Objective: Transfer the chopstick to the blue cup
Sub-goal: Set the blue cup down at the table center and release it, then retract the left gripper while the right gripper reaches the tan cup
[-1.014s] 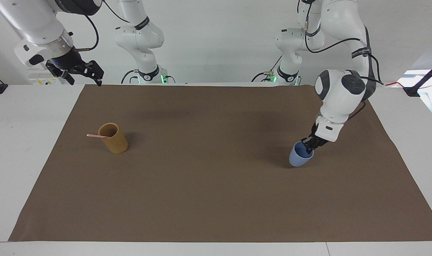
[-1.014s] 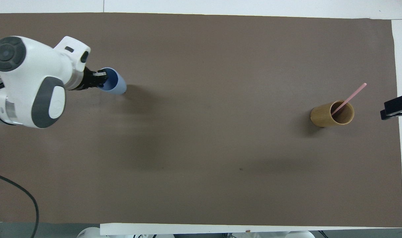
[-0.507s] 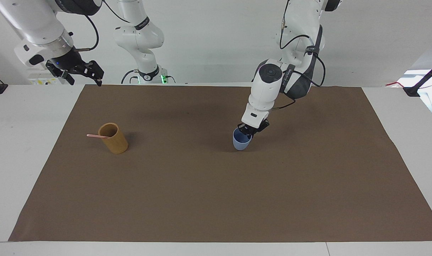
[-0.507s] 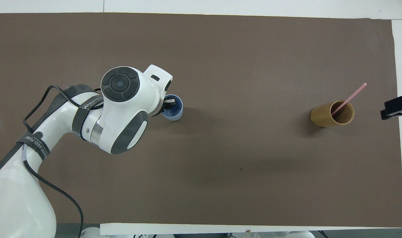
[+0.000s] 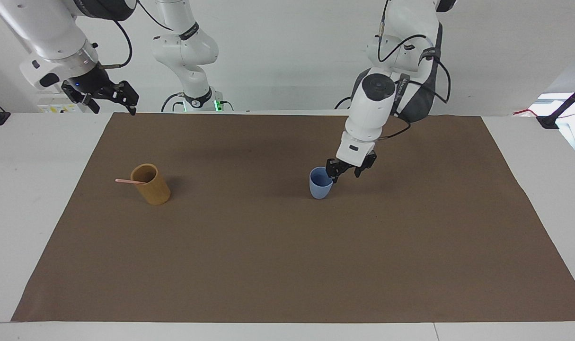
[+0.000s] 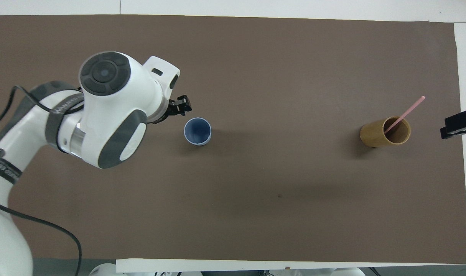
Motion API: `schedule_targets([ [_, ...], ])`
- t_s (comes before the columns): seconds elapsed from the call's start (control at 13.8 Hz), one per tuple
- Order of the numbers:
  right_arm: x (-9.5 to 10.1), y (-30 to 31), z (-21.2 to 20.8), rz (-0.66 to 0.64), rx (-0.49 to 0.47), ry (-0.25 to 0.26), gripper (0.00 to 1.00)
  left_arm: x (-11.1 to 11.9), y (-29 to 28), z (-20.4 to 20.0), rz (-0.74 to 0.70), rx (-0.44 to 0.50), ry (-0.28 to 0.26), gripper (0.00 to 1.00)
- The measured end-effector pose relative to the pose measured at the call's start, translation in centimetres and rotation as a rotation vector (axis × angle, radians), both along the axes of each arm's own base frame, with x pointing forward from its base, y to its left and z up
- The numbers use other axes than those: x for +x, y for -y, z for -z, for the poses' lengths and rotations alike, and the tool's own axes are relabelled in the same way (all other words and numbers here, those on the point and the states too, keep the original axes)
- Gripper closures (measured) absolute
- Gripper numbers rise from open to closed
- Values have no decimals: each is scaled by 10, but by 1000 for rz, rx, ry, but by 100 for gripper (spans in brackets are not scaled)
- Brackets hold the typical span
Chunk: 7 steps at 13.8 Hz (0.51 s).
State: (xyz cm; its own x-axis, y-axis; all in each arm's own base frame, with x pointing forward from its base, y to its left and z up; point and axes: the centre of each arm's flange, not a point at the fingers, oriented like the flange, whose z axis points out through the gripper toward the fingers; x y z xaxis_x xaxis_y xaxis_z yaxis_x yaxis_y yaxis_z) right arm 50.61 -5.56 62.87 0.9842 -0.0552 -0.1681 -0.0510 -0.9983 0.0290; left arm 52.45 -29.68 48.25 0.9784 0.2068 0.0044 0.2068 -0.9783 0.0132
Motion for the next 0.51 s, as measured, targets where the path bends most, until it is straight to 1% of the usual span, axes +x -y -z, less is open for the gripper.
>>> schedule_targets([
  [0.07,0,-1,0,-2,0,0,0,8,-29,-27,-4,15,10,0],
  [0.14,1,-3,0,-6,-1,4,0,14,-65,-54,8,25,22,0],
  [0.22,3,-4,2,-11,-2,19,0,17,-105,-78,34,31,26,0],
  [0.36,14,-5,14,-72,-2,91,0,13,-191,-118,105,43,6,0],
  [0.51,23,2,43,-110,34,139,0,7,-248,-143,143,45,-8,0],
])
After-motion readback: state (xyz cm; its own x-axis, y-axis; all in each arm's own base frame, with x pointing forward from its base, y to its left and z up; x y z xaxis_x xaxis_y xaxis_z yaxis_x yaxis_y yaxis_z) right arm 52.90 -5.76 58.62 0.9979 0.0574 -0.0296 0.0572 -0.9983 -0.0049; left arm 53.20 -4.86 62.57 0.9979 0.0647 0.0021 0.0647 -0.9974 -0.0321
